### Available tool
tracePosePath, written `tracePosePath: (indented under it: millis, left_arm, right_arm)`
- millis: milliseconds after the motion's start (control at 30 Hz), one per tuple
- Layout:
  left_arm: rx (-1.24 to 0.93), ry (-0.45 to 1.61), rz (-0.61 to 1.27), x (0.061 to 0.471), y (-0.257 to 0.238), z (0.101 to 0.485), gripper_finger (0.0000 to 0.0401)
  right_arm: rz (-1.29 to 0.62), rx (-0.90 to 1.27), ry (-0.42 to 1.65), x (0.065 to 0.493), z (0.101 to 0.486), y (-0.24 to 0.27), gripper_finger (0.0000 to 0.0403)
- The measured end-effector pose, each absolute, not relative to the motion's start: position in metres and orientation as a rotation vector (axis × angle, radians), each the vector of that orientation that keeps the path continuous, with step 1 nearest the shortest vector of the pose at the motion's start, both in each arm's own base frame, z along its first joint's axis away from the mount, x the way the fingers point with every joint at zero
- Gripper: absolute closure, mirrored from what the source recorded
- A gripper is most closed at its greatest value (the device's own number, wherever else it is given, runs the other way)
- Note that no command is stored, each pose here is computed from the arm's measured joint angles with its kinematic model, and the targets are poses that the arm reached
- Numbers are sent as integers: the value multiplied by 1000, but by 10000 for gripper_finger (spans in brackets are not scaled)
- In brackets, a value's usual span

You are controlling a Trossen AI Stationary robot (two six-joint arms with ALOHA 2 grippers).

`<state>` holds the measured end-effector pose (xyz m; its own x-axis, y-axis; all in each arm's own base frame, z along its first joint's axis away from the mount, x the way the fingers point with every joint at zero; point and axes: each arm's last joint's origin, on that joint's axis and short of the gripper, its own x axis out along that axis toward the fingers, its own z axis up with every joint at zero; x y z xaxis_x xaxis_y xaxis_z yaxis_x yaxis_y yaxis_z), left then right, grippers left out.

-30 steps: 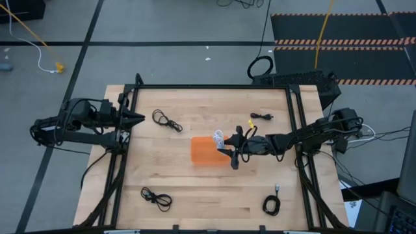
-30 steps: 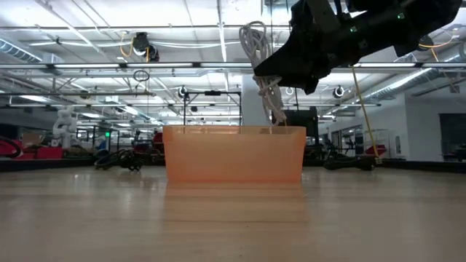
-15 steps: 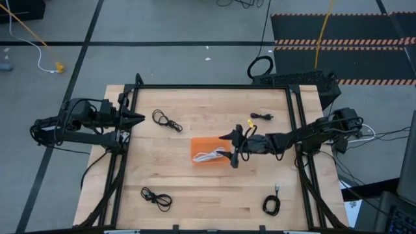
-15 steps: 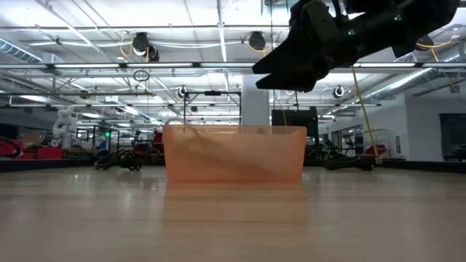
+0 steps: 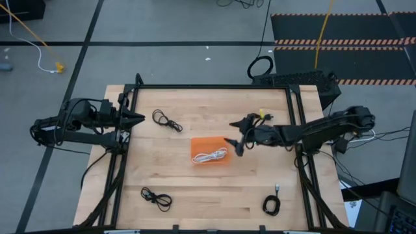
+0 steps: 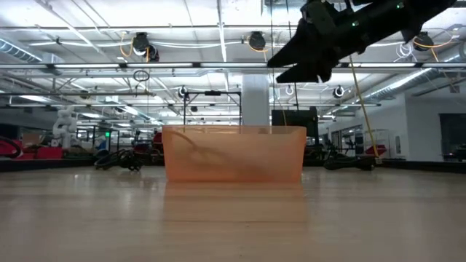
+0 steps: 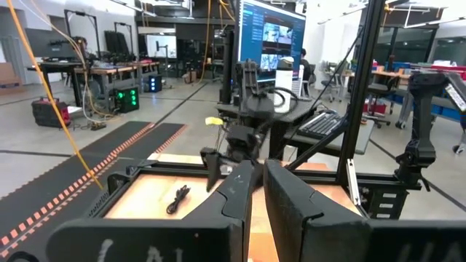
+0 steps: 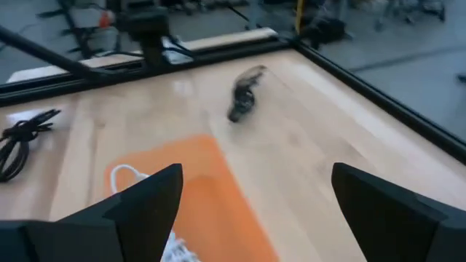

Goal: Pick and place USB-C Cables
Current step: Put the black charger cable into the orange bin

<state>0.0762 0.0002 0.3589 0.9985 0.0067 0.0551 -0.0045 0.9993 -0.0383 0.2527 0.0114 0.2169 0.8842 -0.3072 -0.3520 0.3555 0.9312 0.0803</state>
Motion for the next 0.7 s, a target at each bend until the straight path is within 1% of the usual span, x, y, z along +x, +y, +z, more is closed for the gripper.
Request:
tracePosePath:
  millis: [233,400,467,700]
  left_arm:
    - [-38,-55,6,76,0,359,359]
    - [-38,-56,5,76,0,359,359]
    - [-38,-55,6,76,0,359,359]
    - [-38,-55,6,76,0,359,359]
  right_arm:
    - [-408,168,348,218,243,2,59]
    - [-395,142,306,196,260,0,59]
    - [-410,158,318,186,262,-1,59]
    - [-594,268,431,160,252,-6,59]
